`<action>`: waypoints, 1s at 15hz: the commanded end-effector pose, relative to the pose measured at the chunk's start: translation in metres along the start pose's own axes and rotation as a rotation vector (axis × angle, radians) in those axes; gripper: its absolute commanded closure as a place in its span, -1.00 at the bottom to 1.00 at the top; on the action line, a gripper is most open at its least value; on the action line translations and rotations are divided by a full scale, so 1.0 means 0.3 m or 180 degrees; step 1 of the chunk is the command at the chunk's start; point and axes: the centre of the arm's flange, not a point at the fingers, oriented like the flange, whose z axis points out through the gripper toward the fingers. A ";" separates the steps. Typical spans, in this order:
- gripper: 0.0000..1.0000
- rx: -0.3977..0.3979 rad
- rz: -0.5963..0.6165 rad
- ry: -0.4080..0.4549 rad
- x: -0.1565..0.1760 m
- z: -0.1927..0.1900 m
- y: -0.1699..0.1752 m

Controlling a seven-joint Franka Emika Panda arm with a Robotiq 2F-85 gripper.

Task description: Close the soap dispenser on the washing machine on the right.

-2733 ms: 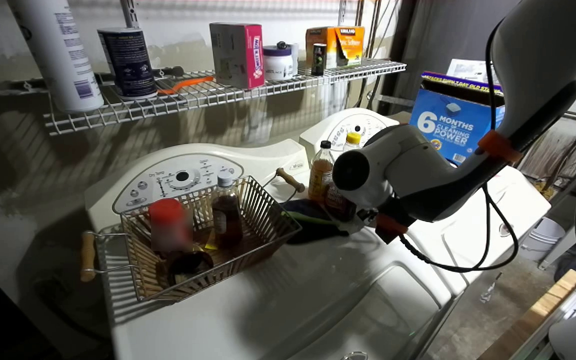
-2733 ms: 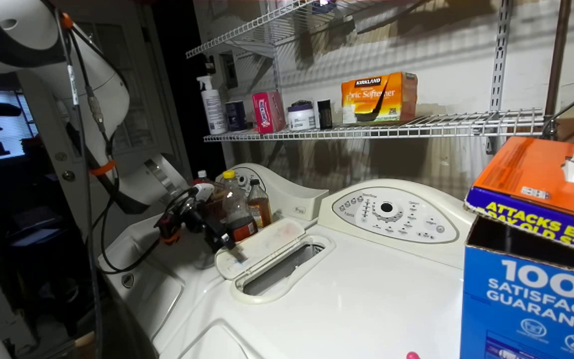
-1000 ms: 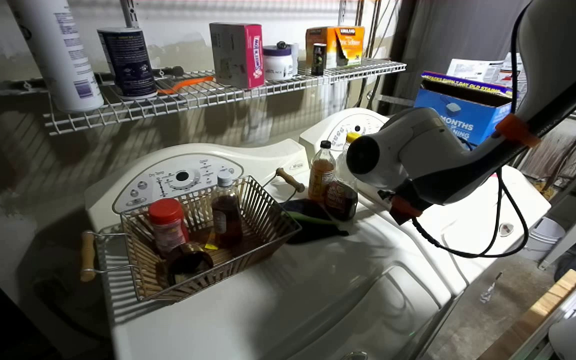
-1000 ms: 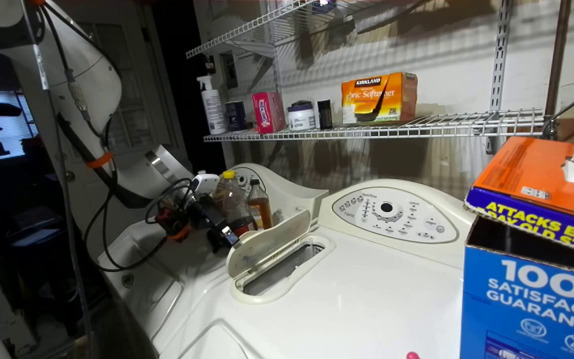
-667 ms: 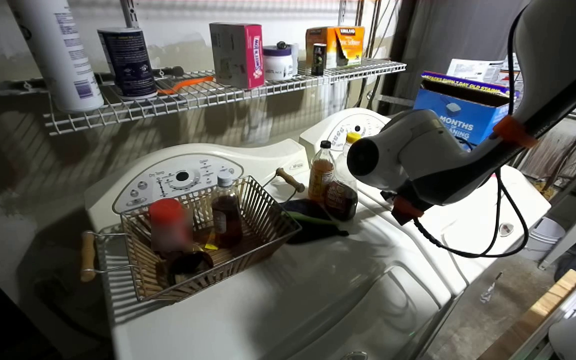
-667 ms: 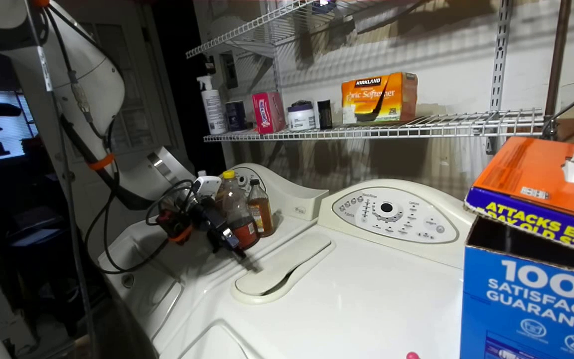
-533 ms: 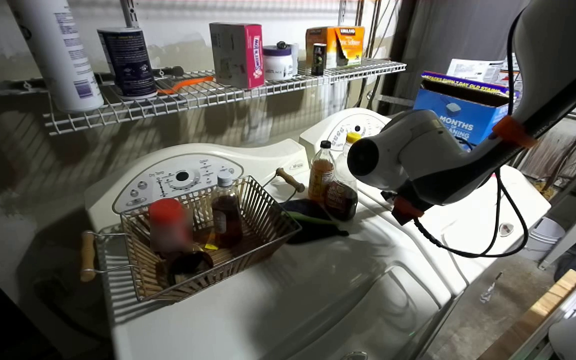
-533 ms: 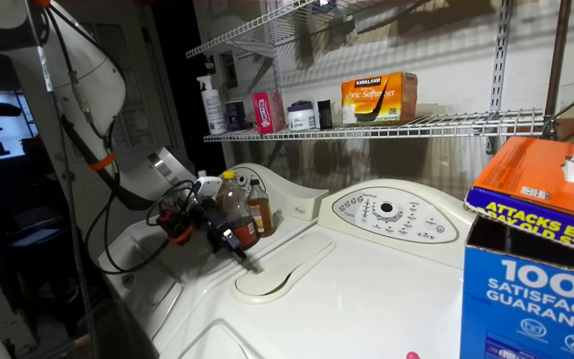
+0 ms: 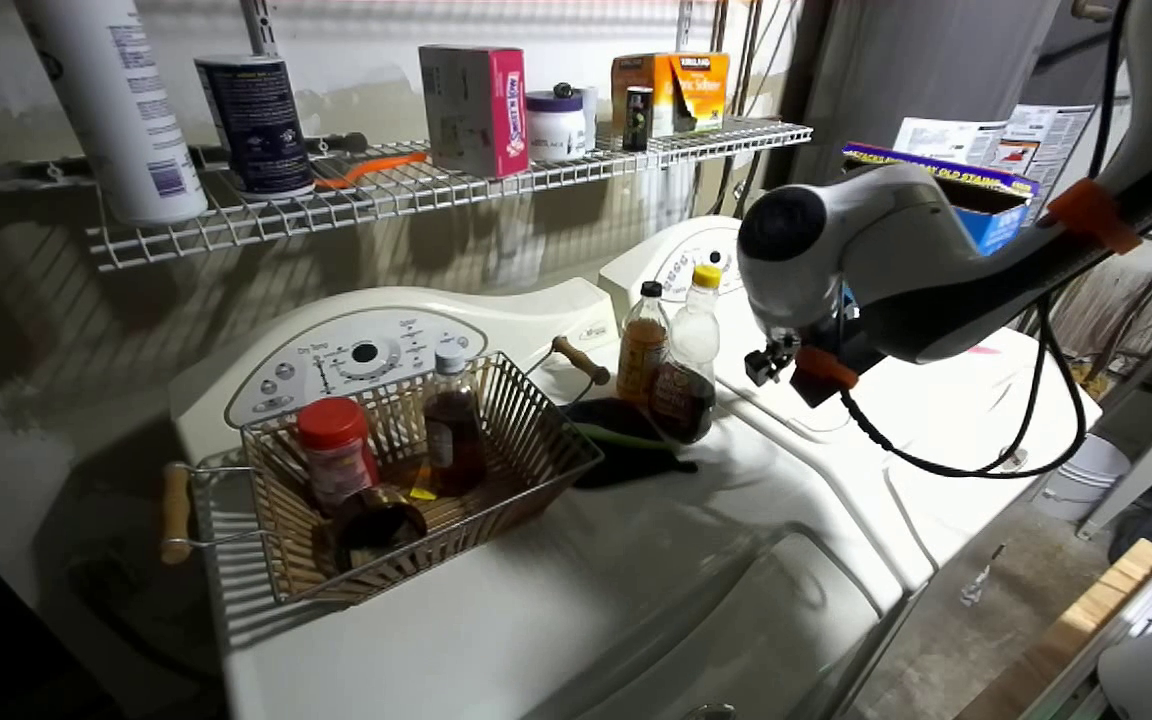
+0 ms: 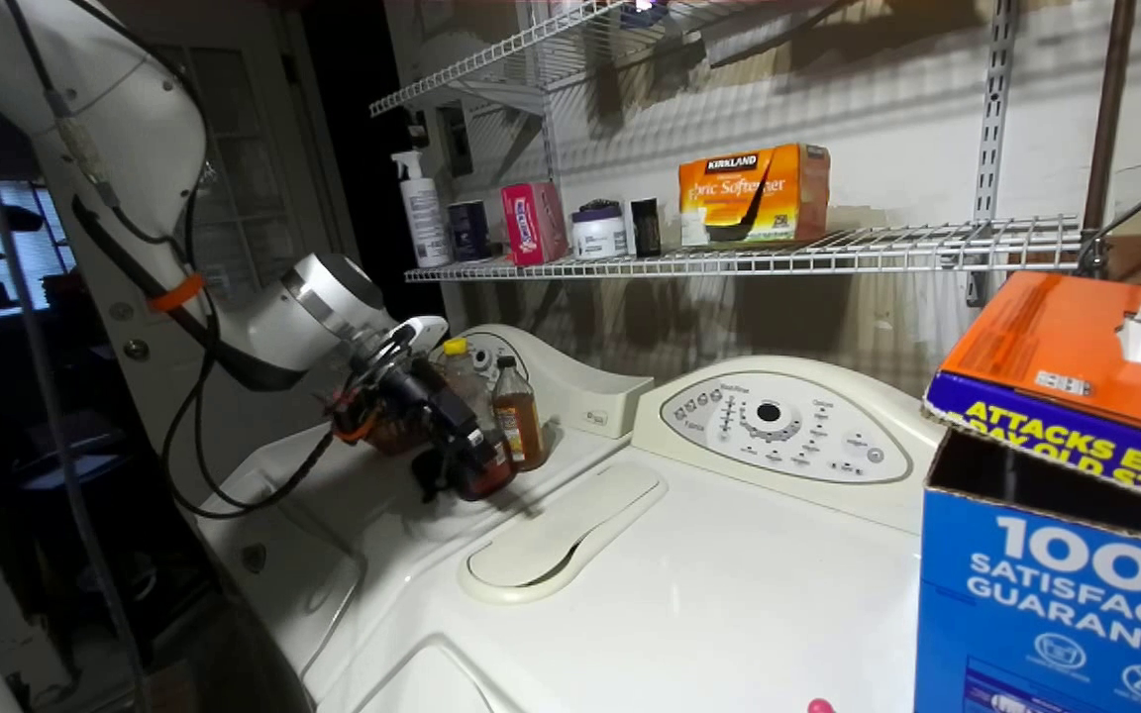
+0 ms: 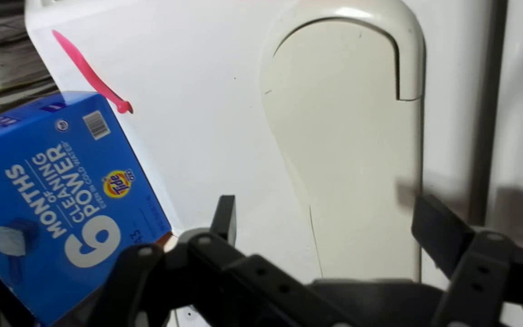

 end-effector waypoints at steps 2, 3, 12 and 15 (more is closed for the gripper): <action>-1.00 0.0690 -0.0410 -0.0019 0.000 -0.067 0.190; -1.00 0.0821 -0.0510 -0.0039 0.007 -0.081 0.211; -1.00 0.1906 -0.1304 -0.0481 0.010 -0.287 0.345; -1.00 0.2027 -0.1513 -0.0836 0.019 -0.366 0.440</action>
